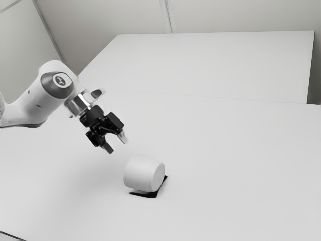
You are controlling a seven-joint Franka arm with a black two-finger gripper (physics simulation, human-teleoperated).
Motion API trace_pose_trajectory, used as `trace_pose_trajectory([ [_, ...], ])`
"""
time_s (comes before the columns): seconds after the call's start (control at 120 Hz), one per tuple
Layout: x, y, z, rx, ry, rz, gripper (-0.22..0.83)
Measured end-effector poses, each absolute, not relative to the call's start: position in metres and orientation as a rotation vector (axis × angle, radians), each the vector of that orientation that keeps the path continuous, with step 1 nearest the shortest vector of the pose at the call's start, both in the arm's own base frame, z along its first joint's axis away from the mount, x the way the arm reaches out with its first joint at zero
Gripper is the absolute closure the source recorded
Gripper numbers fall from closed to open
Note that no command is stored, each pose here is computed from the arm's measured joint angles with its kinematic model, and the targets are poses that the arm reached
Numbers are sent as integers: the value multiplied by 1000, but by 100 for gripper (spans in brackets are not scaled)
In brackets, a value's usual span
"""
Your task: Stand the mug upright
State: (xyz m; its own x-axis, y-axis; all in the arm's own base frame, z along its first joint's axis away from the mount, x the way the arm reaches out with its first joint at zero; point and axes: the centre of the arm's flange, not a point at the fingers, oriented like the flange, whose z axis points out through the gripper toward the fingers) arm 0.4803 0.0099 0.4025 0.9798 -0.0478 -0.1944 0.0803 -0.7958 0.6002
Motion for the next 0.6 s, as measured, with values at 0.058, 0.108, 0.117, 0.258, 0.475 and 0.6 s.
trace_pose_trajectory([
  [0.058,477,8,384,2448,27,-281,0],
  [0.108,473,7,370,2424,31,-292,0],
  [0.117,472,8,368,2420,32,-293,0],
  [0.258,467,16,348,2365,58,-269,0],
  [0.475,474,23,319,2242,71,-176,0],
  [0.6,475,8,304,2161,18,-163,0],
])
